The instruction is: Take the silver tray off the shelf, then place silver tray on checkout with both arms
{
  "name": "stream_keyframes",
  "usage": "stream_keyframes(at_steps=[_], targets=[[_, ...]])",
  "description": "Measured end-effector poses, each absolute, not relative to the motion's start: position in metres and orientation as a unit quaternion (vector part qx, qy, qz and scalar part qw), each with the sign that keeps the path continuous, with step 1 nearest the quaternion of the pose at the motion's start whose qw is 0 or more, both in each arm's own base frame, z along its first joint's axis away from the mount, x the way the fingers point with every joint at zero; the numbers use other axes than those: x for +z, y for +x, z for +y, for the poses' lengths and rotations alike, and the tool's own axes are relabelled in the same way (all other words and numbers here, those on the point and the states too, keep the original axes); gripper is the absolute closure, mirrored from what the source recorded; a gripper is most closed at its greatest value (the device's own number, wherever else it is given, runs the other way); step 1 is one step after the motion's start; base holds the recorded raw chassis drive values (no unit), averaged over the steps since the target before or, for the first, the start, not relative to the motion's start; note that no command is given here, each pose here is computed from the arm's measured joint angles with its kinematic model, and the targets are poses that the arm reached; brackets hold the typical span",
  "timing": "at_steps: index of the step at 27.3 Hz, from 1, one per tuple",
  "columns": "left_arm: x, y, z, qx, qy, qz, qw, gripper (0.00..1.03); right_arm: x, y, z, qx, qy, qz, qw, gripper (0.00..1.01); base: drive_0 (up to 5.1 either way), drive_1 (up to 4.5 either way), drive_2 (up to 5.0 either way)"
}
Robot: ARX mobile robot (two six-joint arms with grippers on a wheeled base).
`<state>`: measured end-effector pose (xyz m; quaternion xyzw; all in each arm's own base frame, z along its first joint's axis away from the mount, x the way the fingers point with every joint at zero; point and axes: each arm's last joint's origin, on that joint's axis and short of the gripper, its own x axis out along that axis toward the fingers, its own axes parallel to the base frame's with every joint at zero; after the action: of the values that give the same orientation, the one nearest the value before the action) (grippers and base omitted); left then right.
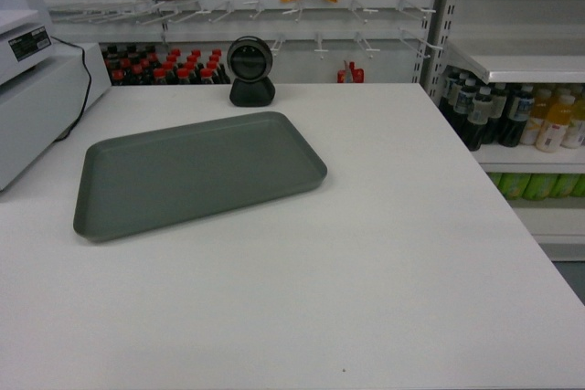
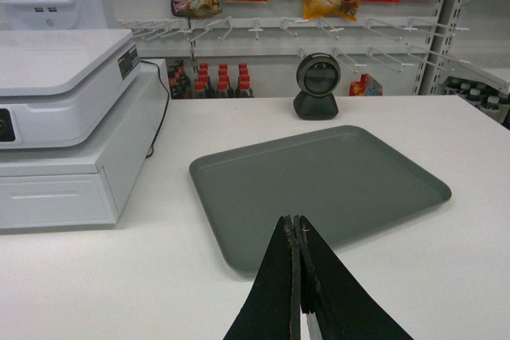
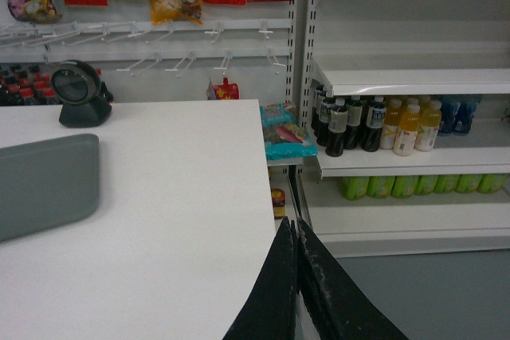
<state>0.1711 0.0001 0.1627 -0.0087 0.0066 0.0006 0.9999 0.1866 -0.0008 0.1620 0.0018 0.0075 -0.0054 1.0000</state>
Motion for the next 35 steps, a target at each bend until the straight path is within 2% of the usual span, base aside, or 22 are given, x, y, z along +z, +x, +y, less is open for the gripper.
stream_keyframes(at_steps=[15,35], targets=[[0.166,0.134,0.000,0.000,-0.009,0.002,1.000,1.02,0.164,0.142,0.000,-0.001,0.002,0.005,1.000,0.99,0.0,0.00,0.0],[0.169,0.109,0.000,0.000,-0.009,-0.005,1.000,1.02,0.171,0.112,0.000,-0.001,0.002,-0.007,1.000,0.99,0.0,0.00,0.0]])
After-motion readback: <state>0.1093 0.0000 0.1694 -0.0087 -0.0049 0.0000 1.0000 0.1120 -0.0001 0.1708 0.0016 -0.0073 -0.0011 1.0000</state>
